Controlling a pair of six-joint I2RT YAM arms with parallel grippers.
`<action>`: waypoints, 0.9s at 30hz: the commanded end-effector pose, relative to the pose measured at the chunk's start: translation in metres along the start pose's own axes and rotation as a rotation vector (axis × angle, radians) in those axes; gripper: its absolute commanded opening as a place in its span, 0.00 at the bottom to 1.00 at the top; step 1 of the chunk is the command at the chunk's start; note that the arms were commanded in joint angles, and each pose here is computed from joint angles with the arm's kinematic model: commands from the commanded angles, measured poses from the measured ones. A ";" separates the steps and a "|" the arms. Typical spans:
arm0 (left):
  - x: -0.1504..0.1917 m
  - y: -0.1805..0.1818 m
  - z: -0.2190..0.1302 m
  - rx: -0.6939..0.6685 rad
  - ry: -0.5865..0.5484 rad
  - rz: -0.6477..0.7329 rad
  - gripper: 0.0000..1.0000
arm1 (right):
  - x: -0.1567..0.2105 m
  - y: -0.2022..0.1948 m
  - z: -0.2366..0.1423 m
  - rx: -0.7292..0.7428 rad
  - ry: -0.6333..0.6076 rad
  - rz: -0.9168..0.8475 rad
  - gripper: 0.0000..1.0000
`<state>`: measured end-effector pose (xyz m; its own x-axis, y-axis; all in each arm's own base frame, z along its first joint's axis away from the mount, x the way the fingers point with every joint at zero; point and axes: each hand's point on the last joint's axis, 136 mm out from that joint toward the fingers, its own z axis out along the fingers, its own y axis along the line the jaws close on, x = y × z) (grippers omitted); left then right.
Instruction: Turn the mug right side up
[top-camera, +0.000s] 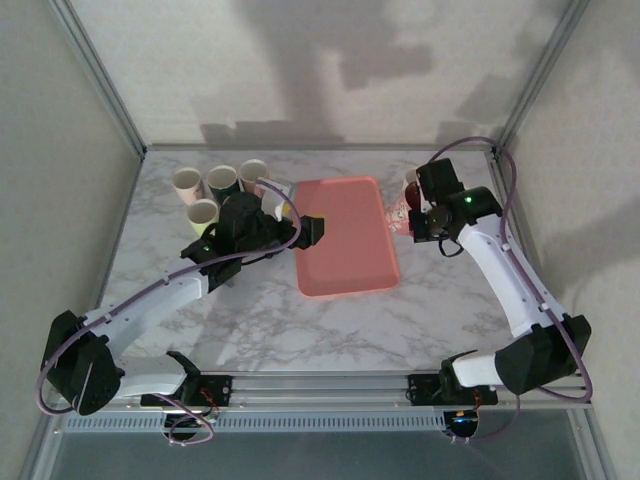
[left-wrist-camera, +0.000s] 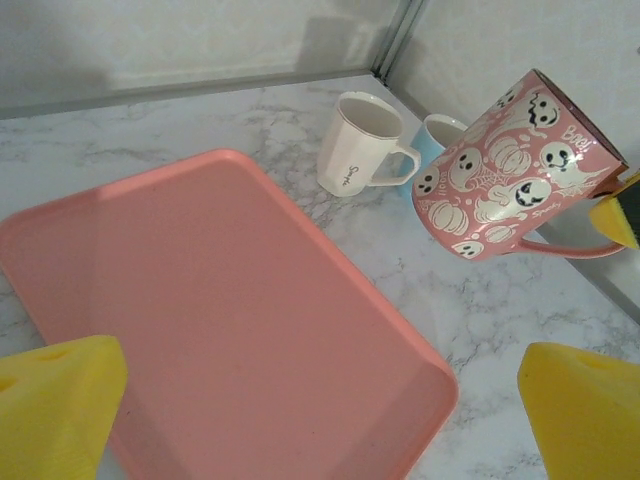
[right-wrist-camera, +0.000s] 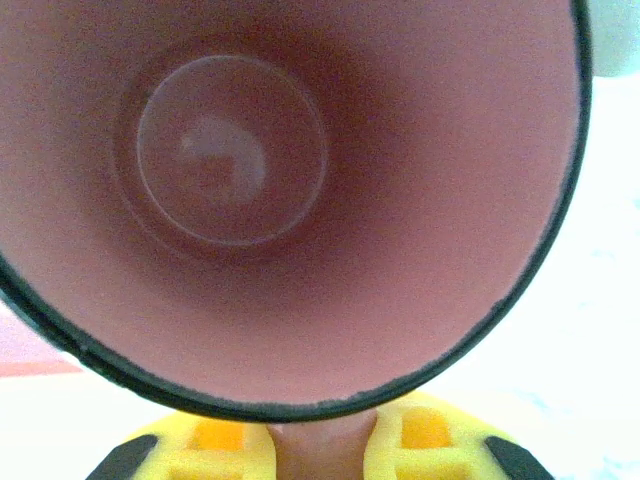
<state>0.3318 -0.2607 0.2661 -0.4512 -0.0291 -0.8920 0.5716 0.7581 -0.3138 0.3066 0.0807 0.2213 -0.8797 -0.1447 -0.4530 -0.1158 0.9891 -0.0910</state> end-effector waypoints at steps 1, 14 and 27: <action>0.001 0.001 0.002 -0.005 0.011 0.022 1.00 | -0.022 -0.015 -0.009 0.077 -0.077 0.068 0.00; 0.007 0.003 0.005 -0.011 0.033 0.029 1.00 | -0.009 -0.020 0.031 0.121 0.023 0.088 0.00; 0.017 0.008 0.010 -0.030 0.064 0.022 0.99 | 0.002 -0.023 0.077 0.184 0.105 0.064 0.00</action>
<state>0.3340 -0.2622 0.2466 -0.4837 0.0151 -0.8751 0.5651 0.7689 -0.2990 0.3226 0.0607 0.1449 -0.9566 -0.0978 -0.2746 -0.0397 0.9770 -0.2095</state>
